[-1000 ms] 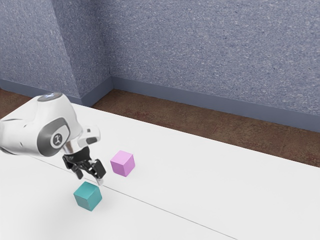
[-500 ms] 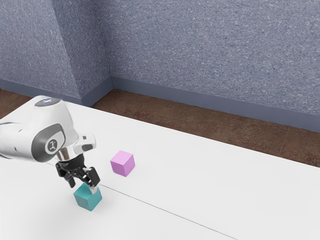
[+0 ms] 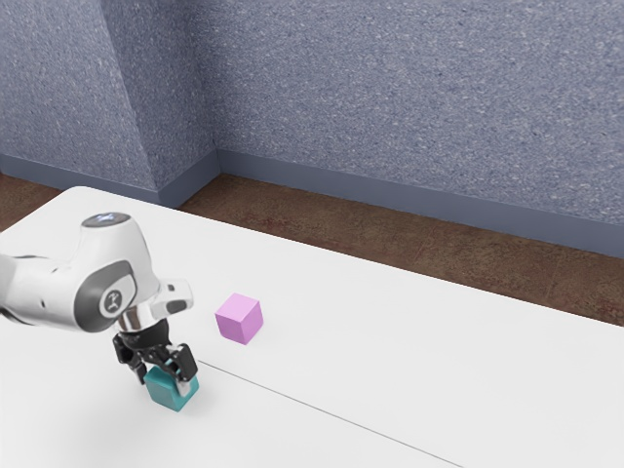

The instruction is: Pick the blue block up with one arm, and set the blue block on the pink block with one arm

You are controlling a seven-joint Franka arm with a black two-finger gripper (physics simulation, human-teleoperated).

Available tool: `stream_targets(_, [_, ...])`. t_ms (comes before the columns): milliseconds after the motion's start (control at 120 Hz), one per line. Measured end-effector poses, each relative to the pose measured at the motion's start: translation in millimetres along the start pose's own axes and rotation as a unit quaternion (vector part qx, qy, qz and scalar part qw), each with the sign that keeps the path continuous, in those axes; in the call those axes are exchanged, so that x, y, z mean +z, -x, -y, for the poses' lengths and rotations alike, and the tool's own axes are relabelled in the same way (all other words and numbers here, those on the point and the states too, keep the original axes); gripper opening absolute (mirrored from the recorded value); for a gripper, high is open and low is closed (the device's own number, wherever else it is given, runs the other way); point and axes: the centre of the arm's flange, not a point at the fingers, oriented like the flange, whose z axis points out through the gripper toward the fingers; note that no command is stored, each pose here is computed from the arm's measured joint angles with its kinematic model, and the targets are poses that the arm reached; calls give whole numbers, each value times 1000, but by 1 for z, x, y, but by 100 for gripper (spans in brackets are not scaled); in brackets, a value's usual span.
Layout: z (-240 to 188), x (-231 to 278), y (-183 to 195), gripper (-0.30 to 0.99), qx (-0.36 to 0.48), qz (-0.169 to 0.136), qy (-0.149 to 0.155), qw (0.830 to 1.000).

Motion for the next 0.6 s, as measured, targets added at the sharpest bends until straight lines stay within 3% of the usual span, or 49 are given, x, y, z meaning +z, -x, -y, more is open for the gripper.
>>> stream_targets(600, [0,1,-7,59,40,-24,-13,999])
